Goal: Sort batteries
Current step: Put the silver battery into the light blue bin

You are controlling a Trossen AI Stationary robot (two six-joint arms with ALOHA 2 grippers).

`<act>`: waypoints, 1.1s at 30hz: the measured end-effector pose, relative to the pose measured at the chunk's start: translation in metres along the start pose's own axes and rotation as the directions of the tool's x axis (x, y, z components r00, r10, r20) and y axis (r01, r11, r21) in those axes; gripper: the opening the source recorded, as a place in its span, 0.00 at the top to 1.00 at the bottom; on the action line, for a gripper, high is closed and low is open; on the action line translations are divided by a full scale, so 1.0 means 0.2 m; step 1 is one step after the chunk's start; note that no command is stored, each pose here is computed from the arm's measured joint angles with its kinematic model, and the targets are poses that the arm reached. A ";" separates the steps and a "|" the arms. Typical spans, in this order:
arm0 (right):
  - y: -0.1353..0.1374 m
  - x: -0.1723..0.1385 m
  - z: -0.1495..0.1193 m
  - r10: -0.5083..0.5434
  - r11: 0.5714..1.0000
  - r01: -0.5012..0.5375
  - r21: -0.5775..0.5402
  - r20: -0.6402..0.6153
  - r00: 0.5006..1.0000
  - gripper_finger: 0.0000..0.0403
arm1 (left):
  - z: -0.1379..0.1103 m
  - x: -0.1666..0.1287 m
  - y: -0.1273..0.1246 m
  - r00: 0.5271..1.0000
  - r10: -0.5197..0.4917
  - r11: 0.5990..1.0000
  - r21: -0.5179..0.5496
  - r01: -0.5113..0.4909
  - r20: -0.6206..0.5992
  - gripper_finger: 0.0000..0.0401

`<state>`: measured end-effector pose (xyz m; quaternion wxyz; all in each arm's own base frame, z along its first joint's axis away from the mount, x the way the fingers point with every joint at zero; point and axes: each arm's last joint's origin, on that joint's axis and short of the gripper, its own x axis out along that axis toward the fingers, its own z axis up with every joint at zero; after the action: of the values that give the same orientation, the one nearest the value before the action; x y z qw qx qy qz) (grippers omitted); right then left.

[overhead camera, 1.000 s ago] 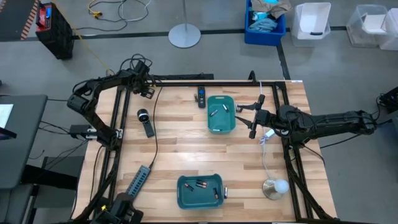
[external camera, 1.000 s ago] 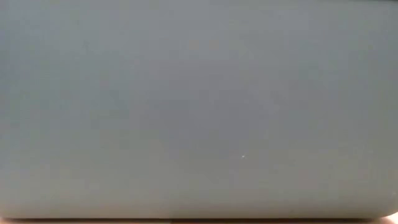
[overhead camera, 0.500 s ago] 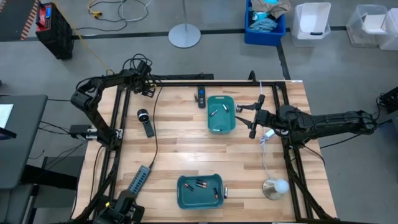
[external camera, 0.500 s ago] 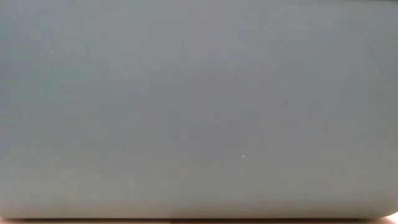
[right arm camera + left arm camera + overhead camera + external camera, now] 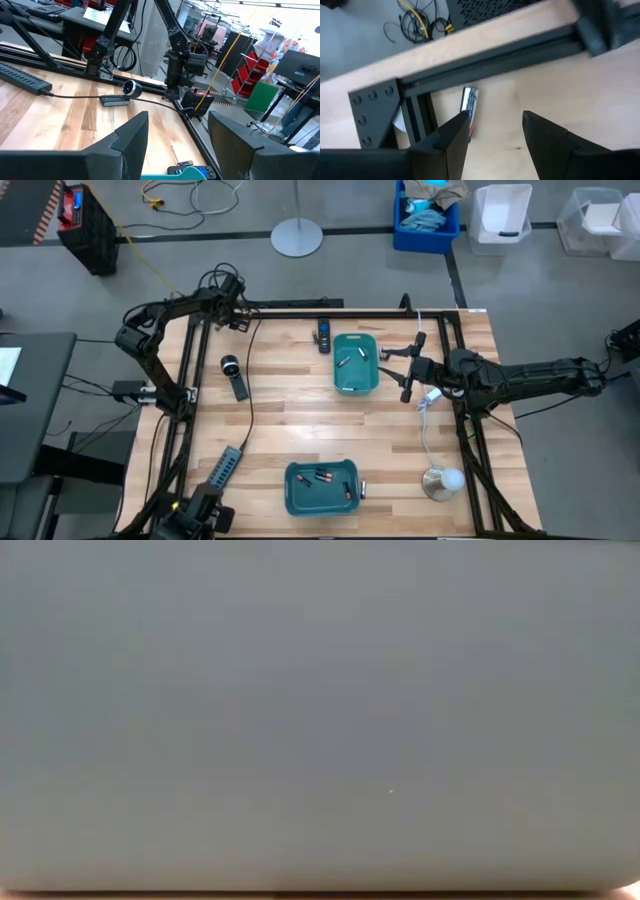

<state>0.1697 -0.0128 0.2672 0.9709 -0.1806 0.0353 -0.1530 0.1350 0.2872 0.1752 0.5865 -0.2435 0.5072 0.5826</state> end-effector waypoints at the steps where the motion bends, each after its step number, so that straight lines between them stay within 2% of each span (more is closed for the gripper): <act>1: 0.00 0.00 0.00 0.000 1.000 0.000 -0.002 0.000 1.000 0.45 | 0.01 -0.01 0.00 1.000 -0.001 1.000 0.001 0.001 0.006 0.55; 7: 0.00 0.00 0.00 0.000 1.000 0.000 -0.009 0.000 1.000 0.45 | 0.10 -0.08 0.02 0.999 -0.021 1.000 -0.008 0.021 0.027 0.55; 10: 0.00 0.00 0.00 0.001 1.000 -0.001 -0.014 -0.002 1.000 0.45 | 0.15 -0.06 0.03 0.998 -0.021 1.000 0.015 0.022 -0.051 0.55; 15: 0.00 0.00 0.00 0.001 1.000 -0.002 -0.026 -0.004 1.000 0.45 | 0.24 0.00 0.00 0.972 0.064 0.995 0.085 -0.045 -0.225 0.55; 18: 0.00 0.00 0.00 0.004 1.000 -0.004 -0.027 -0.009 1.000 0.45 | 0.27 0.01 0.00 0.965 0.090 0.994 0.089 -0.070 -0.245 0.55; 33: 0.01 0.00 -0.02 0.016 0.999 -0.018 -0.046 -0.041 0.999 0.45 | 0.23 0.00 0.02 0.936 0.009 0.998 0.063 0.014 -0.353 0.55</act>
<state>0.1695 -0.0128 0.2629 0.9668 -0.1996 0.0599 -0.1477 0.1451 0.3288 0.1932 0.4943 -0.3258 0.6223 0.5120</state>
